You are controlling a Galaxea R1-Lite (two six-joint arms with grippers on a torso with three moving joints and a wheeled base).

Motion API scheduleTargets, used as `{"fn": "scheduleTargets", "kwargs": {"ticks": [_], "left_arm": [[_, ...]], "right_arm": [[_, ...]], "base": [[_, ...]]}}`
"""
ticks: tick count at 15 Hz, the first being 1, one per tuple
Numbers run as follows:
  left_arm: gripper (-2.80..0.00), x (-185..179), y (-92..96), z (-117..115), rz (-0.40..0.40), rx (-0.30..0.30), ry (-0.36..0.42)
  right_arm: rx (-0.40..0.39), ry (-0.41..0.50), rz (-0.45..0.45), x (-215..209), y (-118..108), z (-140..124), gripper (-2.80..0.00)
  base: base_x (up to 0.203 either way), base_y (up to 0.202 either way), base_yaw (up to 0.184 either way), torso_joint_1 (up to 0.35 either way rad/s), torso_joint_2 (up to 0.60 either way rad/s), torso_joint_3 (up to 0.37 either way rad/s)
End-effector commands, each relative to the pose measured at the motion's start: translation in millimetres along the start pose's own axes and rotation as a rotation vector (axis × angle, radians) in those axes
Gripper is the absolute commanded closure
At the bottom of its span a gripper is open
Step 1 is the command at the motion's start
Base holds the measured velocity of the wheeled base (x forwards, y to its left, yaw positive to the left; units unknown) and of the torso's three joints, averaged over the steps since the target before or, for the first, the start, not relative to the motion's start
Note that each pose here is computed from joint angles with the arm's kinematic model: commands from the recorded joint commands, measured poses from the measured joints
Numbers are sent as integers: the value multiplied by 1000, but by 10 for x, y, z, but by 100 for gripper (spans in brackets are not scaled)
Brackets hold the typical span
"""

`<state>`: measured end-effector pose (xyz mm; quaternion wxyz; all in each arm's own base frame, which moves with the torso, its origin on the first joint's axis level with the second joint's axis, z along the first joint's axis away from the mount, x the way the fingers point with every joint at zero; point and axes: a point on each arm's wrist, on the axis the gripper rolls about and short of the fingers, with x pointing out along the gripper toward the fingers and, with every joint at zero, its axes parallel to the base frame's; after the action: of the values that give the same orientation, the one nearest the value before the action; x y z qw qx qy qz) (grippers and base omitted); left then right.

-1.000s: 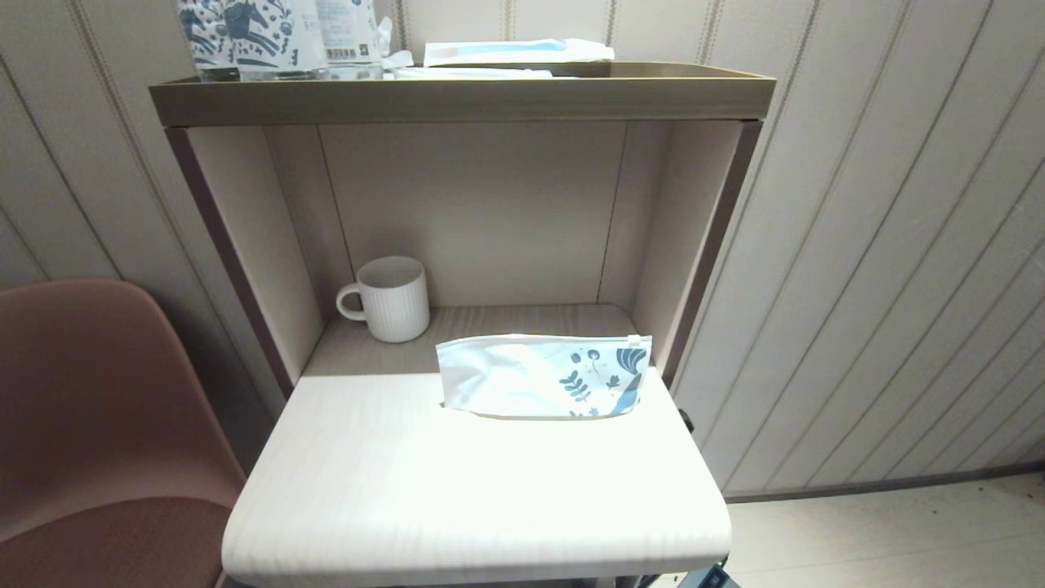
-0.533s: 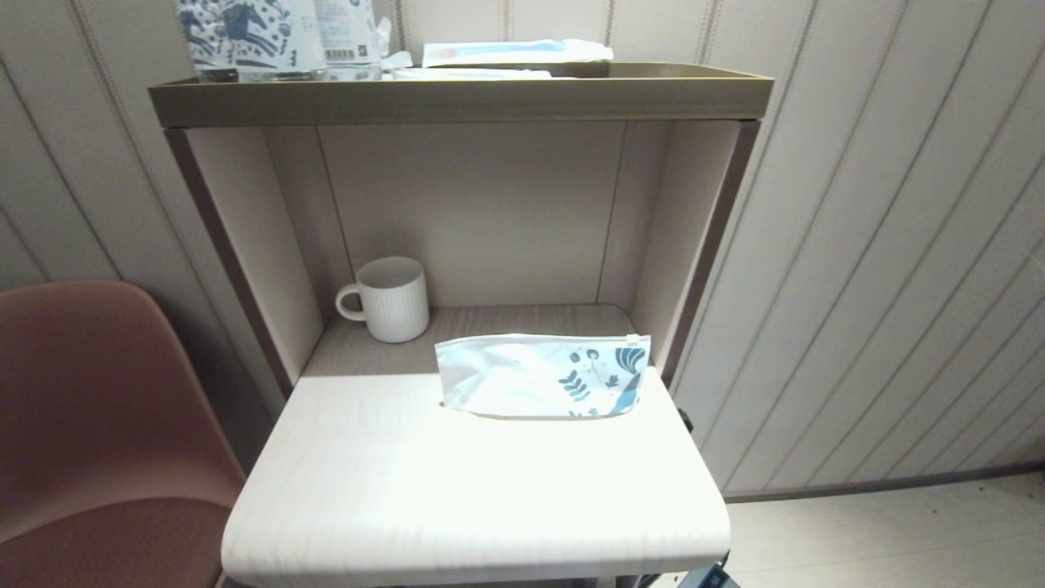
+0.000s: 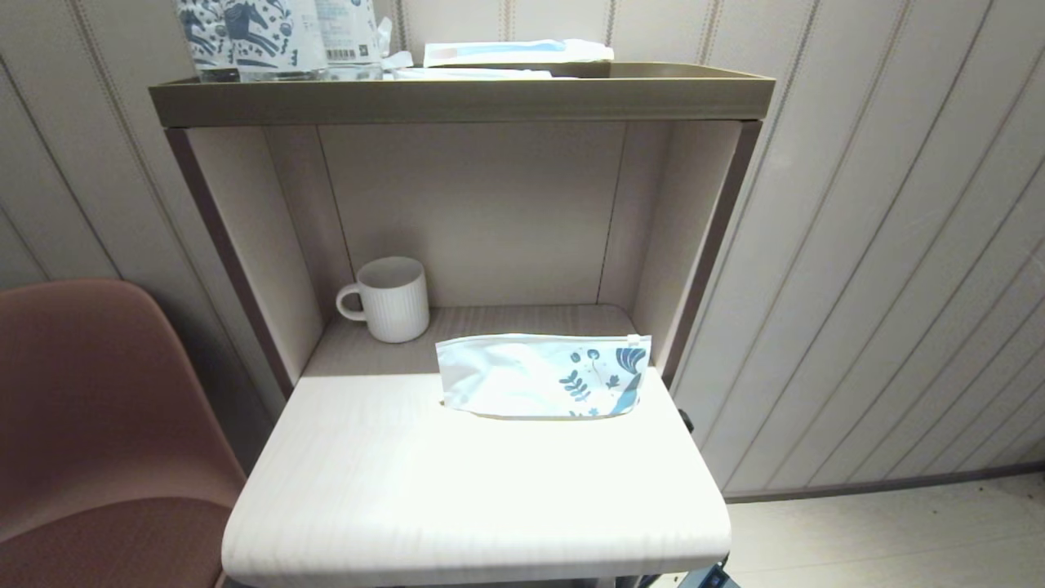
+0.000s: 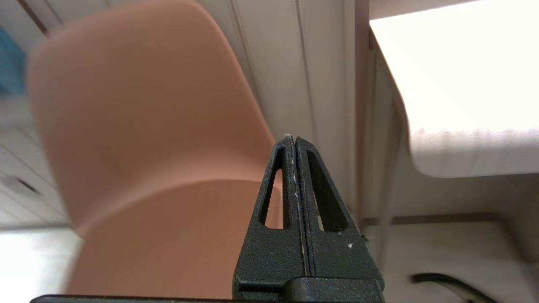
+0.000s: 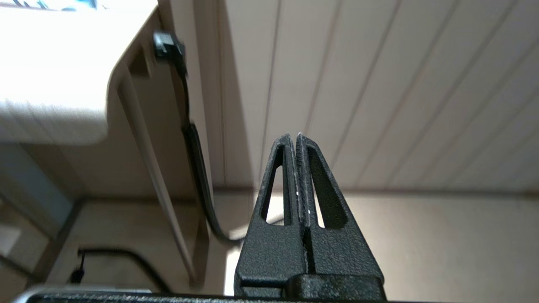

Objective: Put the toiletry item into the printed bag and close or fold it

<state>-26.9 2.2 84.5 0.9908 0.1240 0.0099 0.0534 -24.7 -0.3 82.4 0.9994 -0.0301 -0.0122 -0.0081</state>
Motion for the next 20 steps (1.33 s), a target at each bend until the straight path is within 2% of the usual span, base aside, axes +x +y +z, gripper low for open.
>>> {"fn": "scheduleTargets", "kwargs": {"ticks": [1,2,3,4,6,8,20], "left_arm": [[0,8,-36,-23,-123,51,-34],[0,11,-53,-32,-184,44,-49],[0,14,-52,-39,-171,30,-43],[0,16,-54,-48,-172,-12,-35],[0,29,-60,-86,-156,-142,-5],[0,31,-51,-91,-114,-208,4],[0,31,-49,-88,-109,-229,2]], "right_arm": [[5,32,12,16,6,-77,0],[37,35,12,17,7,-80,0],[51,35,10,17,7,-81,0],[52,35,7,17,6,-81,0],[62,34,-2,17,4,-79,0],[64,35,-5,17,4,-80,0],[67,36,-4,17,3,-81,0]], "base": [[0,0,0,0,0,0],[0,0,0,0,0,0],[0,0,0,0,0,0],[0,0,0,0,0,0],[0,0,0,0,0,0],[0,0,0,0,0,0],[0,0,0,0,0,0]]}}
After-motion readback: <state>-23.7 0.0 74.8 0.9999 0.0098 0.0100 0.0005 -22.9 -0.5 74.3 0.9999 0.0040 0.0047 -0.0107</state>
